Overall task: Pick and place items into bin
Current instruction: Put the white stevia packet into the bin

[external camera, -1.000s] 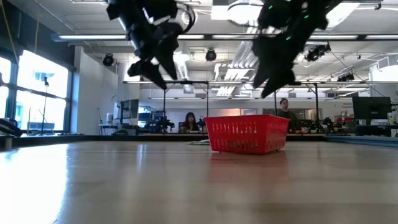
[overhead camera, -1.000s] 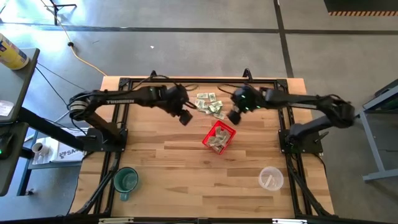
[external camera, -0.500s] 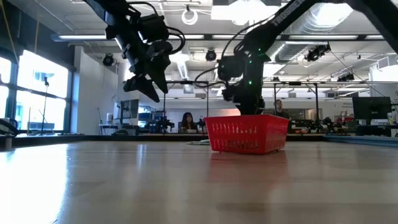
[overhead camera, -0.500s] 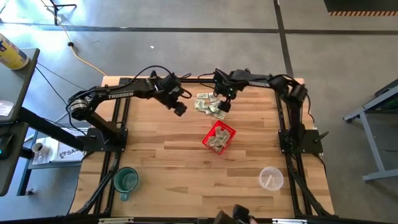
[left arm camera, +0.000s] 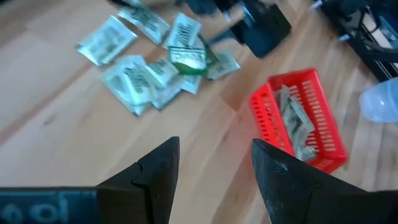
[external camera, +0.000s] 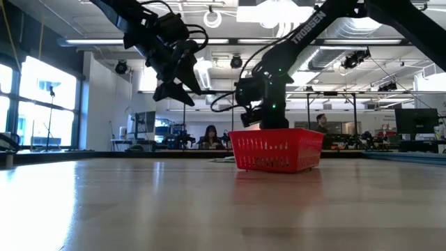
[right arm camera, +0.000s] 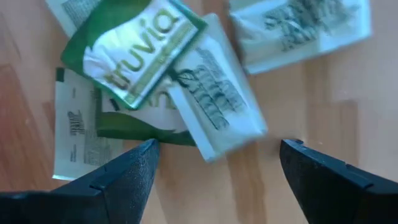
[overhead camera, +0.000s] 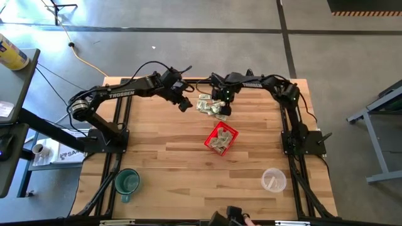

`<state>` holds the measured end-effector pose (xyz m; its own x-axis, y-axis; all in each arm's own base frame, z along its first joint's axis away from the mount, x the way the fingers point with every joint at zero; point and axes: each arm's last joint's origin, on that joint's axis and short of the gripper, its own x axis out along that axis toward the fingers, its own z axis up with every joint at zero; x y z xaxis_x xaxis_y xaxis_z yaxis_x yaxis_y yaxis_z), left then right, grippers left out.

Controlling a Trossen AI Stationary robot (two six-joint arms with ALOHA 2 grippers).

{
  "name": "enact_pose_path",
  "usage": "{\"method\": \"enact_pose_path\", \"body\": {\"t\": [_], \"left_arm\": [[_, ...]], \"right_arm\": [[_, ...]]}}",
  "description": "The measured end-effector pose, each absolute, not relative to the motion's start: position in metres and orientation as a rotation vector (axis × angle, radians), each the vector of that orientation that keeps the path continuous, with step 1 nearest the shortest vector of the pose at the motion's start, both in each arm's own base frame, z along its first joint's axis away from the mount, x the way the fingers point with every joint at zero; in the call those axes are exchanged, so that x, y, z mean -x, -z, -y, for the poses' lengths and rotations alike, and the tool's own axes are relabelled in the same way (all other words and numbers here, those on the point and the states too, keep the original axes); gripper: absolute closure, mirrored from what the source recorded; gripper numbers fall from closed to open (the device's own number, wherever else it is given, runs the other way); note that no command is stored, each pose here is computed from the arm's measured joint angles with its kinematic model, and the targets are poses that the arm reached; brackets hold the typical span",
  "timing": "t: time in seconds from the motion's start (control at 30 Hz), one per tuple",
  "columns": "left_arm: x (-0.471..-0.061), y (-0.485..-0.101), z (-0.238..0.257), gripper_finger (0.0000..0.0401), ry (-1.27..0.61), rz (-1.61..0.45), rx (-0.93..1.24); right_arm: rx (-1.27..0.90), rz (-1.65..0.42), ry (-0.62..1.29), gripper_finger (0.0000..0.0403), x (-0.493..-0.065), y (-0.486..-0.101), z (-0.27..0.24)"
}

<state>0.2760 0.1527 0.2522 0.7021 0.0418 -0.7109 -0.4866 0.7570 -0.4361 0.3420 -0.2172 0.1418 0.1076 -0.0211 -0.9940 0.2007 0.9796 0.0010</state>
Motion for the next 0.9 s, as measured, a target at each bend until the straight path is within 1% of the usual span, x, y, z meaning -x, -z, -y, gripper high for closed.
{"method": "enact_pose_path", "body": {"t": [0.1,0.3,0.53,0.63,0.9], "left_arm": [[-0.272,-0.252,-0.16,0.0169,-0.334,-0.736,0.644],[-0.266,-0.252,-0.17,0.0169,-0.342,-0.725,0.659],[-0.266,-0.253,-0.17,0.0169,-0.325,-0.726,0.638],[-0.266,-0.253,-0.17,0.0169,-0.321,-0.722,0.638],[-0.268,-0.255,-0.172,0.0169,-0.308,-0.699,0.599]], "right_arm": [[-0.079,-1.466,0.164,0.0083,-0.349,-0.141,0.21],[-0.077,-1.466,0.173,0.0114,-0.354,-0.144,0.207],[-0.055,-1.415,0.204,0.0115,-0.361,-0.163,0.218],[-0.07,-1.389,0.205,0.0115,-0.361,-0.165,0.223],[-0.156,-1.41,0.209,0.0115,-0.361,-0.143,0.23]]}}
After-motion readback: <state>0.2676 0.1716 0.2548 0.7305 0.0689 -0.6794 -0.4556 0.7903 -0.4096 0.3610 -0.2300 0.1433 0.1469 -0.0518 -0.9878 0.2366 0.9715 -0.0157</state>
